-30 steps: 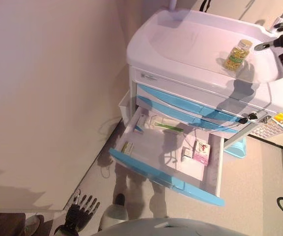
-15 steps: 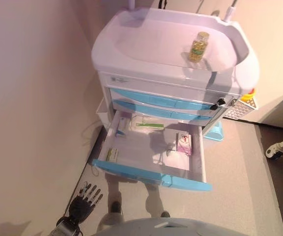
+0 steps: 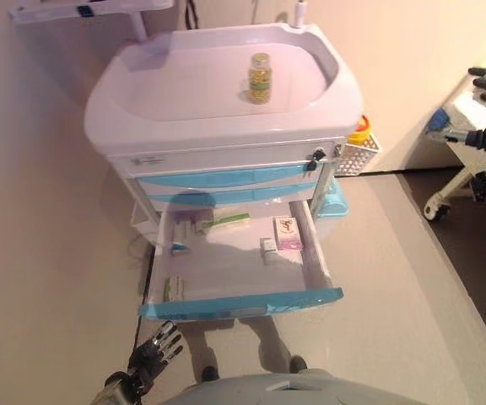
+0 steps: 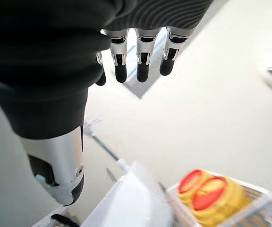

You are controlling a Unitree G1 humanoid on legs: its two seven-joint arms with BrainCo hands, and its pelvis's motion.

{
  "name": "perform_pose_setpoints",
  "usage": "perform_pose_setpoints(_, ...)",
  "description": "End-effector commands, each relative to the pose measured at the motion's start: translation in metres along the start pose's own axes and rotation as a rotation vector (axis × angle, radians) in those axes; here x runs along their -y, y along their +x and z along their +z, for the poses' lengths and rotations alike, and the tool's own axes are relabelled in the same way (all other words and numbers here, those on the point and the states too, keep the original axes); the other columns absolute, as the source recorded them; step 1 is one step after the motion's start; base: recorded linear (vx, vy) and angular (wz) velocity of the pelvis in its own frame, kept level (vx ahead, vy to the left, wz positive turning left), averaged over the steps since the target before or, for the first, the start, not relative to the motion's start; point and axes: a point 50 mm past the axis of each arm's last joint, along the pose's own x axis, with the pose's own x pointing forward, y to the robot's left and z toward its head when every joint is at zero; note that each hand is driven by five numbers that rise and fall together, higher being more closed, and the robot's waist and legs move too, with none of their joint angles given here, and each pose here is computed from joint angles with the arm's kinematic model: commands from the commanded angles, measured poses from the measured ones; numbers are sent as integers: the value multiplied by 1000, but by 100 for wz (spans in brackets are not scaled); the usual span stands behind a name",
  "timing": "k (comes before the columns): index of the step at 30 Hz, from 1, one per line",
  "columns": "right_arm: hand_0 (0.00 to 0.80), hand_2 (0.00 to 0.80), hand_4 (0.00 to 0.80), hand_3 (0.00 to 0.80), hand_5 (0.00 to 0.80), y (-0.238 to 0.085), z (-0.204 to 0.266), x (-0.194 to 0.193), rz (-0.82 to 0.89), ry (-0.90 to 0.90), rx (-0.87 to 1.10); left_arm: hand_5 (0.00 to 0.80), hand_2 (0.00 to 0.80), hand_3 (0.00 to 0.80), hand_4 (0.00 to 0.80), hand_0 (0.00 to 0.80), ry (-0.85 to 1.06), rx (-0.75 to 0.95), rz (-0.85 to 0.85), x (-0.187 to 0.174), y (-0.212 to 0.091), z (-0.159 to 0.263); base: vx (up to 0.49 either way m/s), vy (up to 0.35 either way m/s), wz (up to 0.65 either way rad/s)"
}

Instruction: Open the drawer and pick up the medicine

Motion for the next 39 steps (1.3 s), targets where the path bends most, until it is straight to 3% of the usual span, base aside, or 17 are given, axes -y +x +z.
perform_pose_setpoints(1,0,0,0,0,0,-5,12,8,-26,11,110,0,0,0,0,0,193,-43,21,-5,4,13,8,15,-8)
perform_pose_setpoints(8,0,0,0,0,0,-23,-15,-10,28,86,11,0,0,0,0,0,517,-255,103,-13,4,-5,16,12,-16)
perform_pose_setpoints(15,0,0,0,0,0,-29,-11,-32,205,255,51,0,0,0,0,0,647,-213,91,-1,18,18,15,30,-18)
perform_pose_setpoints(21,0,0,0,0,0,-33,8,-52,465,550,161,0,0,0,0,0,769,-146,84,9,28,46,7,64,-23)
perform_pose_setpoints(24,0,0,0,0,0,-35,10,-56,506,581,176,0,0,0,0,0,781,-138,85,9,29,50,3,50,-21)
perform_pose_setpoints(26,0,0,0,0,0,-42,17,-68,698,661,225,0,0,0,0,0,845,-100,100,9,30,65,26,174,-13)
perform_pose_setpoints(27,0,0,0,0,0,-49,19,-80,914,688,240,0,0,0,0,0,863,-27,143,5,27,95,14,236,-18)
perform_pose_setpoints(28,0,0,0,0,0,-50,18,-83,973,702,229,0,0,0,0,0,859,6,158,3,25,105,-4,218,-25)
perform_pose_setpoints(39,0,0,0,0,0,-68,10,-106,1368,736,125,0,0,0,0,0,775,200,249,-4,12,169,-43,119,-17)
